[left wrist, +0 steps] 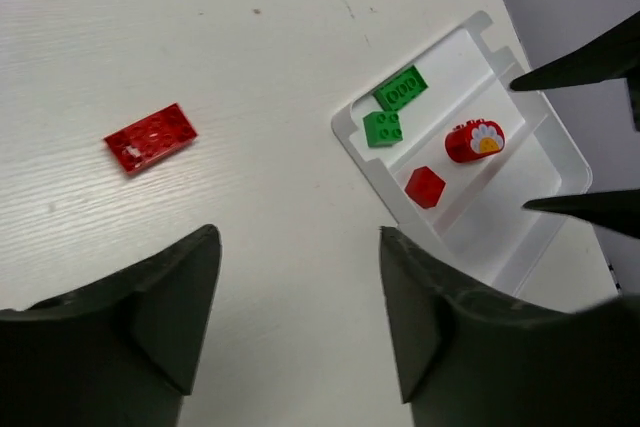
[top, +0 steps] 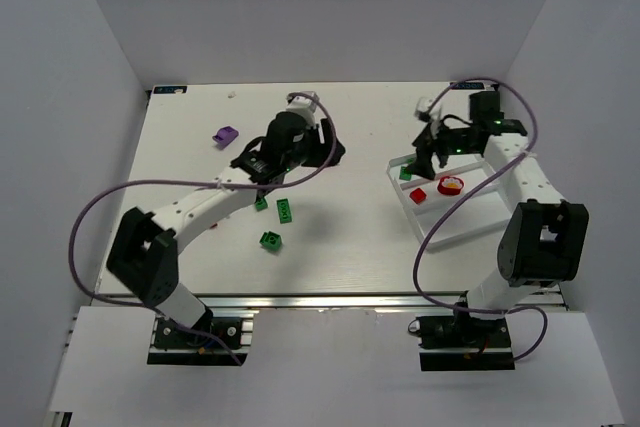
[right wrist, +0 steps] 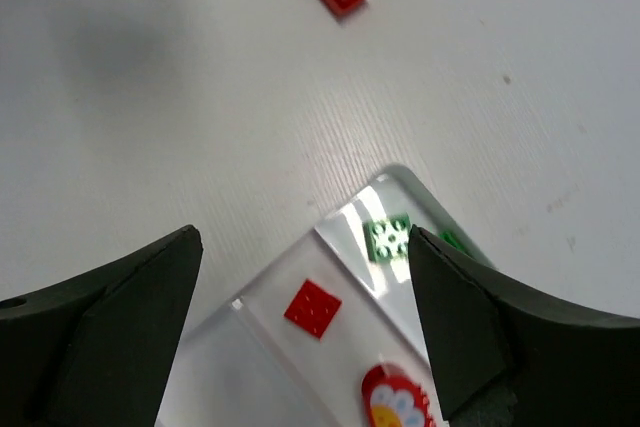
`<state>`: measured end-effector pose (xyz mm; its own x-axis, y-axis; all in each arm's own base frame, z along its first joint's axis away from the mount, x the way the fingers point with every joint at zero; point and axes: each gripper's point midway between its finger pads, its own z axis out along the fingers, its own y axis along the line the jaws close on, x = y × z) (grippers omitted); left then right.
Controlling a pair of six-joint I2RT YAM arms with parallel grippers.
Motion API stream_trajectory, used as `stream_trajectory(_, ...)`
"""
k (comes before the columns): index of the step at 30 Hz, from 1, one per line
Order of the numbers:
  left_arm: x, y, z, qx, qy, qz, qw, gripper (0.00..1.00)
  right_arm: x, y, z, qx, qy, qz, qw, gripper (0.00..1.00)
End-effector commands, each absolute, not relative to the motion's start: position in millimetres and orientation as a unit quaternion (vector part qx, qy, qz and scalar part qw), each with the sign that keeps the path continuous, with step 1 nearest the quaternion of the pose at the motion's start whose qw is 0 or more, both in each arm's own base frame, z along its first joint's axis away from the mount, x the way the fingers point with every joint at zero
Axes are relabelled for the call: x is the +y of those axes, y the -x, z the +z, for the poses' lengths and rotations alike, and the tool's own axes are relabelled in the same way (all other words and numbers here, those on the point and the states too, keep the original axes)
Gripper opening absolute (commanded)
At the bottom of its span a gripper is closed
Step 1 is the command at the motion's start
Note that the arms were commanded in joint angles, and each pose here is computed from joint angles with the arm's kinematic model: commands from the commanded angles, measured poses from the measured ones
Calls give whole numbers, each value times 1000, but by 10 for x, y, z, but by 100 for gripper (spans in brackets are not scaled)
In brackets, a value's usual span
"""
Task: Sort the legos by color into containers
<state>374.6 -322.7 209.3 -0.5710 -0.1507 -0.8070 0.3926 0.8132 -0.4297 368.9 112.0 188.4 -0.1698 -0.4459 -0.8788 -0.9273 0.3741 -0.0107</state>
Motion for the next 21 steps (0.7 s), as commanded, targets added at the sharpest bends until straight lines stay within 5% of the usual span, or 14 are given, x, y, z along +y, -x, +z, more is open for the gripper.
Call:
stream_trajectory(1,-2829,-3588,2149,843,-26,-262,470,79,1499,-3684,1827,649,591,233,419,90)
stream_trajectory(3,-2629,-3518,2075,849,-1,-243,470,98,1610,-3712,1767,612,629,218,428,89)
stream_trajectory(21,-1316,-2992,2232,826,164,-166,513,98,2994,-4426,1081,497,747,258,358,89)
